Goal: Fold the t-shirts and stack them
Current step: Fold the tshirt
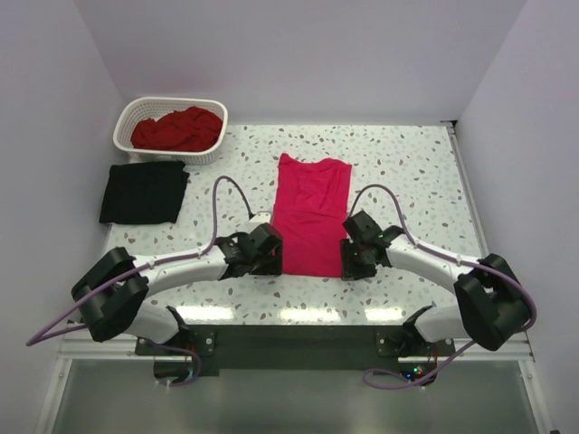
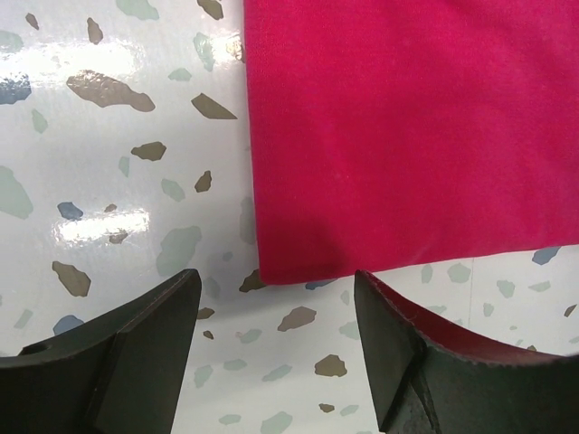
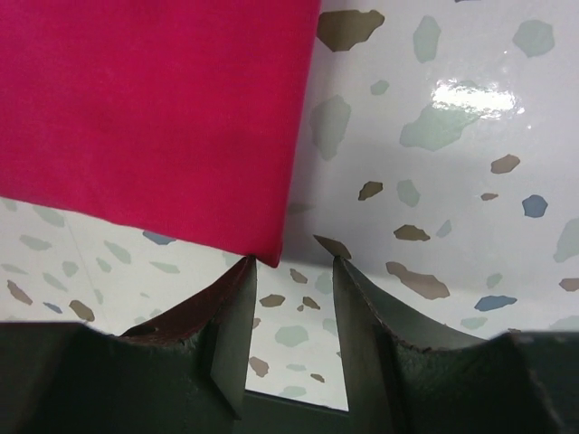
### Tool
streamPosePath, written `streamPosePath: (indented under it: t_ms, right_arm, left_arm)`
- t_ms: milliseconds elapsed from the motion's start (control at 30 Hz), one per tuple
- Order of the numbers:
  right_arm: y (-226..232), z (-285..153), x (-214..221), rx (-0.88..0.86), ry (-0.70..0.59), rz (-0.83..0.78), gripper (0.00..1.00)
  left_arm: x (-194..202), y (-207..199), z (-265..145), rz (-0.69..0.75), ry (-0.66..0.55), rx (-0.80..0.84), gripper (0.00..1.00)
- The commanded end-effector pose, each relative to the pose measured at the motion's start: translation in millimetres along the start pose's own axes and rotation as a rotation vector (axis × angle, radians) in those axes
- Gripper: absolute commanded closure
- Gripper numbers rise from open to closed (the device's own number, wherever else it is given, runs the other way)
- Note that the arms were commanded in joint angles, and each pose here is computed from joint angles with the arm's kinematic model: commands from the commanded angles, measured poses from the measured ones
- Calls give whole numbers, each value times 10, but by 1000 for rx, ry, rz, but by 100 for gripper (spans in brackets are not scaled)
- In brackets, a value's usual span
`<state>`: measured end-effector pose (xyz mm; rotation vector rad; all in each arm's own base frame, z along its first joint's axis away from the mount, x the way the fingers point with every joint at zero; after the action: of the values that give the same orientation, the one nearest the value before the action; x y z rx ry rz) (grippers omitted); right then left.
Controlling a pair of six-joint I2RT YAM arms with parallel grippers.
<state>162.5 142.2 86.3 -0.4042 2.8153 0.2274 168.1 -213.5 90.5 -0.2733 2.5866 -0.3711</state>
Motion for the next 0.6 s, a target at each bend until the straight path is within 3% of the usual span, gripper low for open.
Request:
streamPosePath:
  t_ms: [0,567]
  right_arm:
    - [17,62,-104,28,-46,9,57]
    - [79,-96,-181,57,-83,-16,58]
  left_arm:
    - [-83,-75,-31,7,-39,17,27]
    - [-77,-61,-37,10,-42,16,27]
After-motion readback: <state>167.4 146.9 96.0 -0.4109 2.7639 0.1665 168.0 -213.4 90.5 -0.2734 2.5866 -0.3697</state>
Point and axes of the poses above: each gripper's point midway between its finger pads, its own z axis out along the fingers, its own y axis along the line the jaws close on, x = y × z, the point moved 7 cm from there along -z, back along the fingers, and after that the axes turned 14 degrees about -z, right-handed, at the moved point
